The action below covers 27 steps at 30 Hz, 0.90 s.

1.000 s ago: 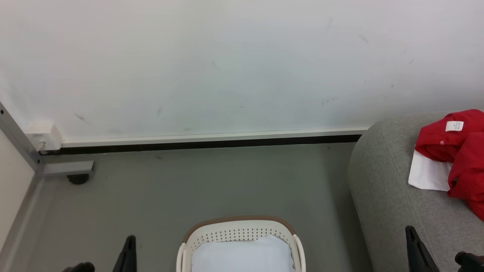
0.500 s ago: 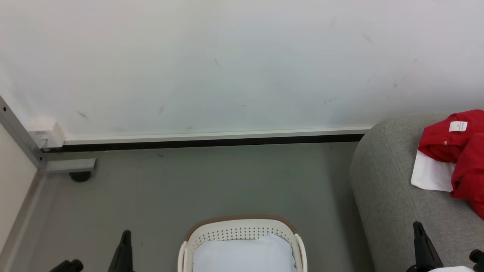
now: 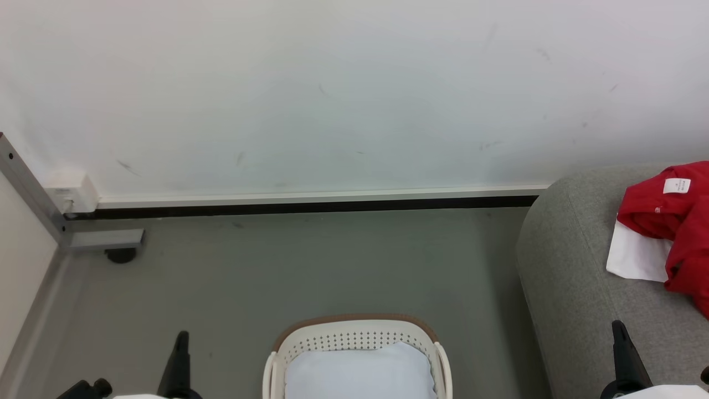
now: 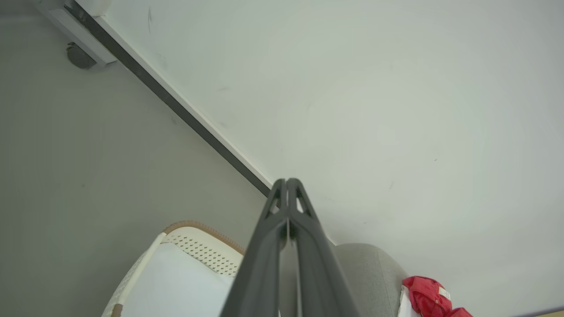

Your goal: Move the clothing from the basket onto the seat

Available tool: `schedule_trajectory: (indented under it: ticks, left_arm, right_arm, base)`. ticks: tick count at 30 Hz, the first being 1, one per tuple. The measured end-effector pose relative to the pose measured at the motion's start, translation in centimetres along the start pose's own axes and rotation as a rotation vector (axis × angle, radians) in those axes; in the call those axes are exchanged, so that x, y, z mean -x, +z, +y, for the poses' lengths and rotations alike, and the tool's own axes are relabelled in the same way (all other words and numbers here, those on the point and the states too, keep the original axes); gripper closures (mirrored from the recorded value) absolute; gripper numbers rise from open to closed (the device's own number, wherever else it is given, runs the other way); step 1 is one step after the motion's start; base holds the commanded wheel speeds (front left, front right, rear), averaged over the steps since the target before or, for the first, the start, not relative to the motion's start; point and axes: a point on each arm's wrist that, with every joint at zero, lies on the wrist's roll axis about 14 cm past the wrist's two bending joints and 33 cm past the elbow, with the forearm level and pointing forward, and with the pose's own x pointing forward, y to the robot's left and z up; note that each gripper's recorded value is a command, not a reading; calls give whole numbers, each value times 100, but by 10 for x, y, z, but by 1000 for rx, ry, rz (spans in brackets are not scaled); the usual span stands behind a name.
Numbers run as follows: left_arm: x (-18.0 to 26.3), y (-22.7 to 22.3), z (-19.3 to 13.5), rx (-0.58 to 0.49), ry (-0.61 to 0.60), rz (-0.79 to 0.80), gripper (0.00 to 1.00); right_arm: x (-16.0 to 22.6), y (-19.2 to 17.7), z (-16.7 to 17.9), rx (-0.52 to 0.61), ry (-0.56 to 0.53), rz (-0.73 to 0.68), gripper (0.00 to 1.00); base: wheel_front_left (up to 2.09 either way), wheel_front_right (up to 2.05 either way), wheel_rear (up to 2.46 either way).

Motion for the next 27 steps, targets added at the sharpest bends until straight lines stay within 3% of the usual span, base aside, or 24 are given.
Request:
schedule_trajectory:
  ticks: [27]
  left_arm:
    - [-6, 11, -1, 297, 1, -5, 100]
  right_arm:
    - [-9, 6, 8, -279, 14, 4, 100]
  base:
    - [0, 0, 0]
